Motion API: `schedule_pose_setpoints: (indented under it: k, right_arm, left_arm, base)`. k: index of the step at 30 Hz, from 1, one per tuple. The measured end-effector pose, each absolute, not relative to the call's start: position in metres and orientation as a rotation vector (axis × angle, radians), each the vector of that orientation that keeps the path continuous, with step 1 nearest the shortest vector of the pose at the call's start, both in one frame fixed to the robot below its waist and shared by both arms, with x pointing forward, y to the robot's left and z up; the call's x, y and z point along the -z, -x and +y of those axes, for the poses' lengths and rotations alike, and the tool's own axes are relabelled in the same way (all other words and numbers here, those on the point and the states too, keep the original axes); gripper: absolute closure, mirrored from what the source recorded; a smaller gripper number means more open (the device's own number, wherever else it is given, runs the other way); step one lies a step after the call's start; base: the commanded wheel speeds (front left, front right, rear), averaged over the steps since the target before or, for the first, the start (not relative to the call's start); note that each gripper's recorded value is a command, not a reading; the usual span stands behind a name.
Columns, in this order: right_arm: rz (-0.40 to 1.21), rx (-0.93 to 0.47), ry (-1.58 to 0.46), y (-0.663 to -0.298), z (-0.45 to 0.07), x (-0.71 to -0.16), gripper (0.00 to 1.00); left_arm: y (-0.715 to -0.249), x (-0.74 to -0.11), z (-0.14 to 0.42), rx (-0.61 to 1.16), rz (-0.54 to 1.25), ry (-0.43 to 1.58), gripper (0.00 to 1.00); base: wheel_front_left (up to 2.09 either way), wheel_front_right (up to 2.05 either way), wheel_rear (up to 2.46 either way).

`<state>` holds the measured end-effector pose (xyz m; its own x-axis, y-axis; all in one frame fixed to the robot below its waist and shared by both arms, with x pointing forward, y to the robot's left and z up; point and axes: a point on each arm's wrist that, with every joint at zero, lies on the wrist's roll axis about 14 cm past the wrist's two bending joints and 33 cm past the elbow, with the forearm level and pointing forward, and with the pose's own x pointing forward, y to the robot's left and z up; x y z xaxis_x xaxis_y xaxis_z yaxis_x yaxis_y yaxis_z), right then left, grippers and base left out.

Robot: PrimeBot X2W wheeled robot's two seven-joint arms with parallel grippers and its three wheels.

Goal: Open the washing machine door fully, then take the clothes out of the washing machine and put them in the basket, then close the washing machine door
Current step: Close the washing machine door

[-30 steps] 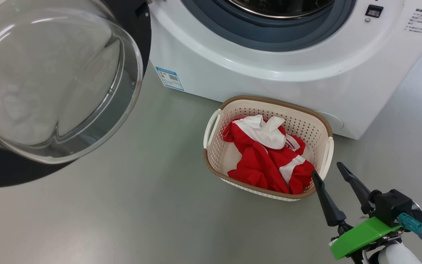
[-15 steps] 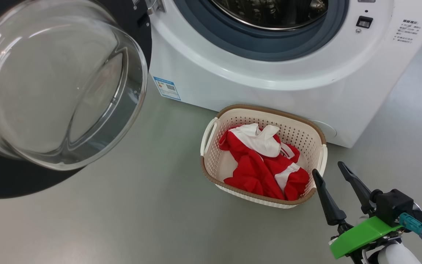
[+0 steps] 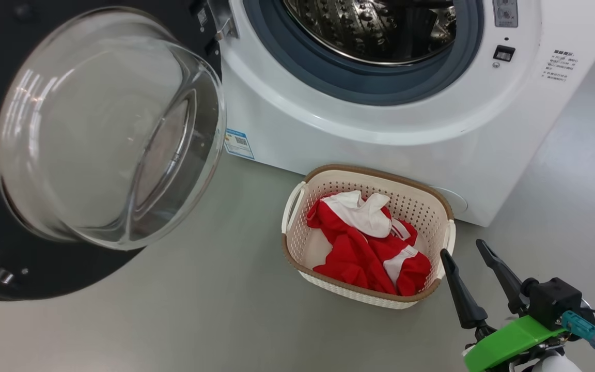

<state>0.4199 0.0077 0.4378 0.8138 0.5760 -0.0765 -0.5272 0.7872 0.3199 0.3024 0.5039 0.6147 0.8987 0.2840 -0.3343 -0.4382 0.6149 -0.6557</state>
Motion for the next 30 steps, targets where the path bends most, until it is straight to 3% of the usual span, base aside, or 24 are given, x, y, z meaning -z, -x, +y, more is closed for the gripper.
schedule_pose_setpoints:
  k: [30]
  right_arm:
    - [0.14,-0.582,-0.299,-0.409,0.004,-0.454,0.0]
  left_arm:
    - [-0.319,-0.64,0.382,0.081,0.403,0.677,1.0]
  base:
    - [0.0,0.0,0.0]
